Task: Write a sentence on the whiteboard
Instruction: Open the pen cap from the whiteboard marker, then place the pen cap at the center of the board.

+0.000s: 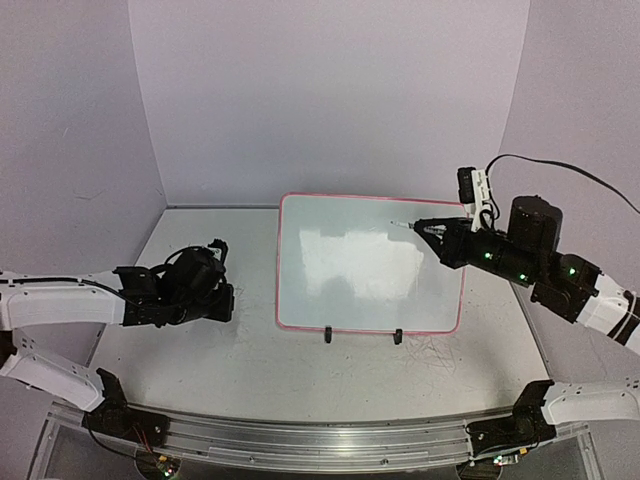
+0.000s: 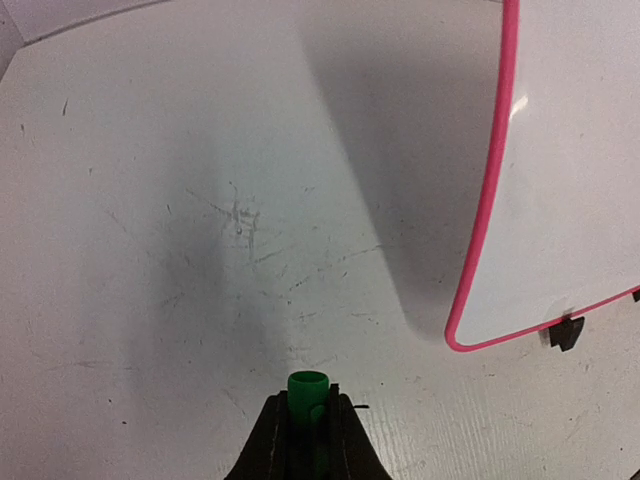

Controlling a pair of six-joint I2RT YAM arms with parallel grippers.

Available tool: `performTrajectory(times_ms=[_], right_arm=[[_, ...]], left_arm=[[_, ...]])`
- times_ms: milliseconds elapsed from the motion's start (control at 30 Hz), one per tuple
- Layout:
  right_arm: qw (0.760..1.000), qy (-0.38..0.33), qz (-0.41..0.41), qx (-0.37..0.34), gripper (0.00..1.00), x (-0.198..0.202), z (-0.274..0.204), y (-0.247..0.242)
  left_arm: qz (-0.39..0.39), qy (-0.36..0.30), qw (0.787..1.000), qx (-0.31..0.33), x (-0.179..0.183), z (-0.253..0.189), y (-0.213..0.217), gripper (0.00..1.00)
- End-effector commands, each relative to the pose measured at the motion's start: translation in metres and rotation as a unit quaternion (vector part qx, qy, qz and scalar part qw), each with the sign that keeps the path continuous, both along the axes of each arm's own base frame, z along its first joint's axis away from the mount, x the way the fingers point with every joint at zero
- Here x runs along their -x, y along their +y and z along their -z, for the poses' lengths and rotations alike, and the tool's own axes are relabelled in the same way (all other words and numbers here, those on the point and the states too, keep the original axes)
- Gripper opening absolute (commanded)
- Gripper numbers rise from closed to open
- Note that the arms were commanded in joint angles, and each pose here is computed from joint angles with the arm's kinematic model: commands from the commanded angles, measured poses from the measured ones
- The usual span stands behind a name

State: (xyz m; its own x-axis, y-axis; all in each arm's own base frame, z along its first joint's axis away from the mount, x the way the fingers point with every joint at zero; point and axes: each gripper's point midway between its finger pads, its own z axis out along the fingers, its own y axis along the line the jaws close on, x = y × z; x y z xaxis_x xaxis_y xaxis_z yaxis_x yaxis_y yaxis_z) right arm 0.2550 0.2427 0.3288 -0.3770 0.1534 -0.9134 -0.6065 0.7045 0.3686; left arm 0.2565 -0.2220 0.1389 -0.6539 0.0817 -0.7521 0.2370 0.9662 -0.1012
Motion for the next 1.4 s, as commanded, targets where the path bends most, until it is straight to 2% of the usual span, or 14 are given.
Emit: performTrajectory(times_ms=[0,267,333,633,767,900,1033,1133,1200,1267,1367], right_arm=[[0.998,-0.039,0.009,-0.043,0.0,-0.002,-0.029,0.006],[0.996,-0.071,-0.026,-0.055,0.0,0.008,-0.044,0.022],[0.995,-0.078,-0.026,-0.052,0.03,0.009,-0.045,0.021],[0.995,-0.078,0.036,-0.041,0.0,0.0,-0.041,-0.001],[0.991,-0.087,0.082,-0.055,0.0,-0.002,-0.038,-0.022],[0.986,-0.122,0.073,-0.087,0.0,0.013,-0.055,-0.032],[0.986,-0.122,0.071,-0.092,0.0,0.015,-0.062,-0.033],[0.984,-0.118,0.089,-0.096,0.0,0.015,-0.064,-0.042],[0.985,-0.113,0.098,-0.088,0.0,0.014,-0.063,-0.046],[0.986,-0.106,0.11,-0.066,0.0,0.012,-0.057,-0.049],[0.987,-0.095,0.125,-0.029,0.0,0.005,-0.042,-0.051]], left_arm=[[-0.036,0.038,0.999,0.011,0.001,0.026,-0.001,0.0],[-0.067,0.074,0.995,-0.019,0.002,0.07,0.003,0.0],[-0.072,0.076,0.994,-0.018,0.003,0.078,0.006,0.0],[-0.088,0.088,0.992,-0.03,0.006,0.111,0.013,0.0],[-0.09,0.092,0.991,-0.026,0.007,0.119,0.012,0.03],[-0.091,0.098,0.991,-0.029,0.007,0.126,0.011,0.05],[-0.093,0.103,0.99,-0.031,0.008,0.132,0.011,0.08],[-0.093,0.105,0.99,-0.033,0.009,0.133,0.012,0.14],[-0.094,0.106,0.989,-0.03,0.01,0.133,0.013,0.24],[-0.094,0.105,0.99,-0.025,0.011,0.13,0.013,0.39],[-0.091,0.102,0.99,-0.019,0.01,0.12,0.01,0.55]])
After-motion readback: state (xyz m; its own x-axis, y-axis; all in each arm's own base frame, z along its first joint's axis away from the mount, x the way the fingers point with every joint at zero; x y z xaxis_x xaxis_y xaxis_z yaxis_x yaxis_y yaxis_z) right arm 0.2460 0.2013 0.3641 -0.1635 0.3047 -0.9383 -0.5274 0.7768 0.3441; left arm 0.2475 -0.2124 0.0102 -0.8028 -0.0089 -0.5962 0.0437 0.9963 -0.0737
